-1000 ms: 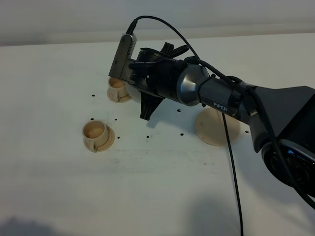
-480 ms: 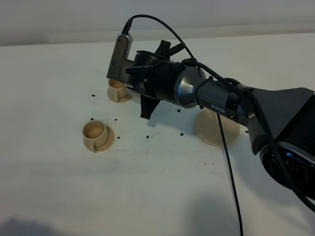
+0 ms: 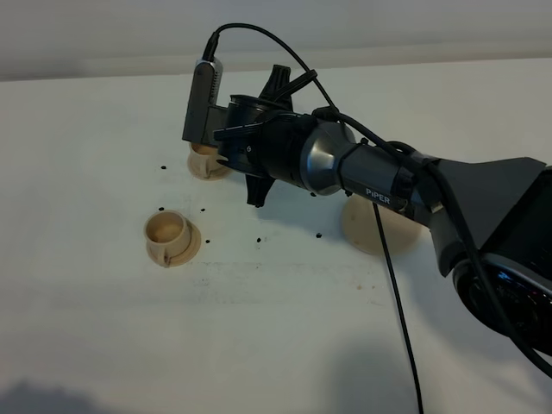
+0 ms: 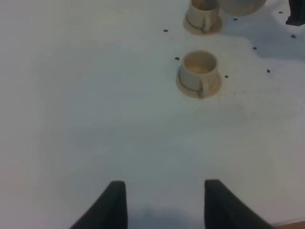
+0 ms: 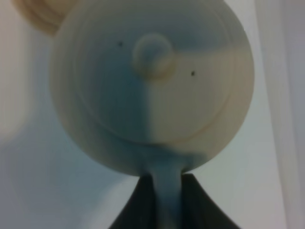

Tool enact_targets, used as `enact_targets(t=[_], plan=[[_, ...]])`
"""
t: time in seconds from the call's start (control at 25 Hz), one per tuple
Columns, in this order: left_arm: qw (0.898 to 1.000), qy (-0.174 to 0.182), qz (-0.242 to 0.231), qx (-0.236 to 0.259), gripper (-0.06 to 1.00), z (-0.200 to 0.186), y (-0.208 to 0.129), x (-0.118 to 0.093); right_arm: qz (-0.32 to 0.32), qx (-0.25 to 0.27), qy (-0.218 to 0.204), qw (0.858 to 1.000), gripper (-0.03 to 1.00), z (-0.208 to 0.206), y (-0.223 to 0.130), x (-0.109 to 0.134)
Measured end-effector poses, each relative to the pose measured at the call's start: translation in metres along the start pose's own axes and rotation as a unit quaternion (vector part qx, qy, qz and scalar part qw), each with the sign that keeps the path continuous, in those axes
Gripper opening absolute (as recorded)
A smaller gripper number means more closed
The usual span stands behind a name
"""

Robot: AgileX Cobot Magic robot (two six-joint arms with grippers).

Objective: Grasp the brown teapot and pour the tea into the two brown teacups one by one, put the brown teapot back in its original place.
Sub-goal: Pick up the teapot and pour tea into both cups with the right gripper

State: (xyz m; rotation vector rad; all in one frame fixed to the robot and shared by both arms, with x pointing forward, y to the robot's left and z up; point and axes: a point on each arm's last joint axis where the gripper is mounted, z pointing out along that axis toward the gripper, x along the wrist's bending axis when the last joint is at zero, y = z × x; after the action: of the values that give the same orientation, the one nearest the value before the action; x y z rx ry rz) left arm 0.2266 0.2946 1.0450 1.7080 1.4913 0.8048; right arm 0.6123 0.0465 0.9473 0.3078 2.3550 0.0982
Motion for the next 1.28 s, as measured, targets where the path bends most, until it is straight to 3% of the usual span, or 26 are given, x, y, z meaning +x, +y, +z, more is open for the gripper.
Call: enact_targets(t=[1.28], plan=[[1.0,0.0,0.0,0.0,0.36,0.0,0.0,0.0,-0.054,-0.003,-0.018,0.998,0.09,0.011,-0.002,-0.002]])
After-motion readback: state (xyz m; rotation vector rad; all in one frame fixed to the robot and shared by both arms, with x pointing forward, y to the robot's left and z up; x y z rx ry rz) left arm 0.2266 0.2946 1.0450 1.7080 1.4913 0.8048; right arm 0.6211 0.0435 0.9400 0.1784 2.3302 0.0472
